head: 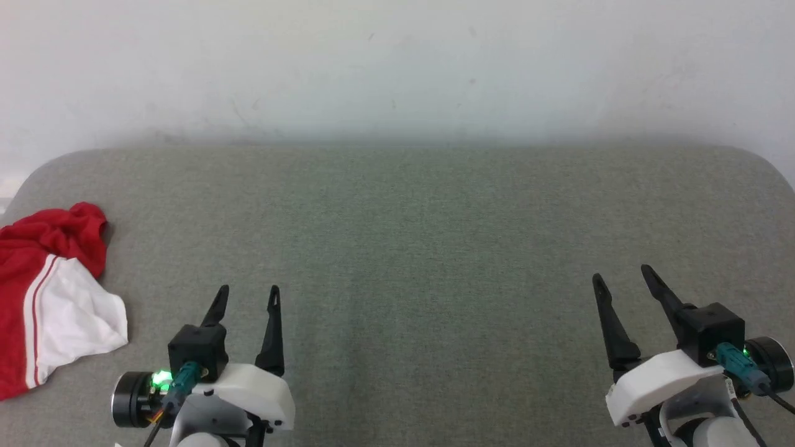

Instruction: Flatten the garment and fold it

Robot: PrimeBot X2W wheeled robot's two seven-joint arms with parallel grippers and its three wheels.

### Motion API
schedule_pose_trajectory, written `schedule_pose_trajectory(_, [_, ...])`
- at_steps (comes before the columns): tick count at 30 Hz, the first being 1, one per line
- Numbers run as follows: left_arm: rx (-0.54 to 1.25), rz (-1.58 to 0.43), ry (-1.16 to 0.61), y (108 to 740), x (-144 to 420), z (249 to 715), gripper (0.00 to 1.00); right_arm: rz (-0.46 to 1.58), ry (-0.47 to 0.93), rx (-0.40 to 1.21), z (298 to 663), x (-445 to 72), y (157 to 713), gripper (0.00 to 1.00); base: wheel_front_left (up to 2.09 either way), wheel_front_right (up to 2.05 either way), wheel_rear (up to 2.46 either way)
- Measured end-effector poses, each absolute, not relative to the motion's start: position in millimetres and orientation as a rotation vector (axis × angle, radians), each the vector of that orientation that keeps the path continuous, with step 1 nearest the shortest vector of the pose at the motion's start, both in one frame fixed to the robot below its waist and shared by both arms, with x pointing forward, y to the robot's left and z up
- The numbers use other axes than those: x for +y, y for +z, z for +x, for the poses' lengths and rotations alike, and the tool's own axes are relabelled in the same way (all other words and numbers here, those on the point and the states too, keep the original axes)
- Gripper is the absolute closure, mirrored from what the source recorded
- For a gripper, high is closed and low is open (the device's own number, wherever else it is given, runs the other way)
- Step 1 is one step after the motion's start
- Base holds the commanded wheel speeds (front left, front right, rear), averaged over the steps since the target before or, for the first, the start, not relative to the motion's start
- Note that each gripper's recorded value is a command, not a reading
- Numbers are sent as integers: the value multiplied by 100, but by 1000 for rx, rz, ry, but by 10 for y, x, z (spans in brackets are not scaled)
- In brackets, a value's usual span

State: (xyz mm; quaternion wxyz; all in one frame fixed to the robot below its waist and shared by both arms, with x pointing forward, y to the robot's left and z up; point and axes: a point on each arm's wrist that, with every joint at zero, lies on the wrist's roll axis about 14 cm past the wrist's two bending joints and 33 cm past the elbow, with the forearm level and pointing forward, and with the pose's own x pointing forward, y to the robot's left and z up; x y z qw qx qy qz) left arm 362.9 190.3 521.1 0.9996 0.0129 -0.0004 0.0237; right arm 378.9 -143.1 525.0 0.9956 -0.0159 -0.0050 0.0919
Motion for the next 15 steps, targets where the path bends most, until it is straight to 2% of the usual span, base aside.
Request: schedule_pose_trajectory(15, [-32,17,158,5259,2220,3474,0,-16,277,-15,3902,-1107,5237,0,0,0,0])
